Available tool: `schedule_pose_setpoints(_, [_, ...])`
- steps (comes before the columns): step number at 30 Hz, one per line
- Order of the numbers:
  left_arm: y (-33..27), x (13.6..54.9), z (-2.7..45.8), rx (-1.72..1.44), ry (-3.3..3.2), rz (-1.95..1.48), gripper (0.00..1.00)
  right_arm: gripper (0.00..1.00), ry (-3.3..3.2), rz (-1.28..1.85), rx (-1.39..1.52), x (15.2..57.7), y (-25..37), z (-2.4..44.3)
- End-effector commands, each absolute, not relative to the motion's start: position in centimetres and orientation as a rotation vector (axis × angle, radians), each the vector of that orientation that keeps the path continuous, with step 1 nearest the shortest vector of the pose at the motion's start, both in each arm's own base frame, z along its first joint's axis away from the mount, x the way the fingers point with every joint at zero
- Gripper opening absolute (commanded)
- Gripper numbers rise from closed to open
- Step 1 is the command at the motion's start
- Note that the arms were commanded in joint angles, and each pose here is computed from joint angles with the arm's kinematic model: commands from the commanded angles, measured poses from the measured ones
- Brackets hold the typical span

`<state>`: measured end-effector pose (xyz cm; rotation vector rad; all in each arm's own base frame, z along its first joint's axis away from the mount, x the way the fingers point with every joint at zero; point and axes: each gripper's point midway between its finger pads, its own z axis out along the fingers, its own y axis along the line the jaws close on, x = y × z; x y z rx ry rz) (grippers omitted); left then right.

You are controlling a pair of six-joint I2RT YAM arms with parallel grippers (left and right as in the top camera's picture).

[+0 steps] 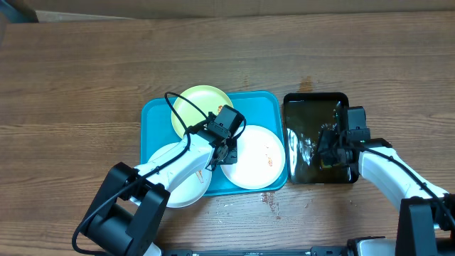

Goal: Clean dirty plates on tray and stack at the side
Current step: 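Dip the sponge in the soapy water with the right gripper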

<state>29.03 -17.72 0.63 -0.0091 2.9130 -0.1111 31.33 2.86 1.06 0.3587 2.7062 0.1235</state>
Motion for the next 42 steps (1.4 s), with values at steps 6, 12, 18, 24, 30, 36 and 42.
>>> schedule_pose_setpoints(6, [-17.8, 28.8, 0.3, -0.006, 2.92, -0.108, 0.41, 0.71, 2.781, 0.19, 0.32, 30.7, 4.0, 2.9])
schedule_pose_setpoints(12, [-17.8, 28.8, 0.3, -0.006, 2.921, -0.107, 0.32, 0.68, 2.891, 0.165, 0.385, 27.7, 3.7, 1.4])
schedule_pose_setpoints(18, [-17.9, 29.0, 0.3, -0.011, 2.912, -0.117, 0.05, 0.04, 2.878, 0.17, 0.391, 27.8, 3.7, 1.3])
schedule_pose_setpoints(24, [-17.8, 28.9, 0.3, -0.011, 2.917, -0.112, 0.04, 0.04, 2.888, 0.198, 0.356, 28.8, 4.2, 7.5])
schedule_pose_setpoints(30, [-17.8, 28.8, 0.3, -0.011, 2.92, -0.11, 0.04, 0.04, 2.886, 0.202, 0.354, 28.4, 4.3, 10.1])
schedule_pose_setpoints(36, [-17.6, 28.5, 0.2, -0.011, 2.933, -0.097, 0.04, 0.04, 2.911, 0.237, 0.359, 27.7, 4.8, 9.5])
schedule_pose_setpoints(42, [-16.5, 28.8, 0.2, -0.027, 2.922, -0.026, 0.04, 0.04, 2.946, 0.26, 0.307, 26.9, 5.8, 9.4])
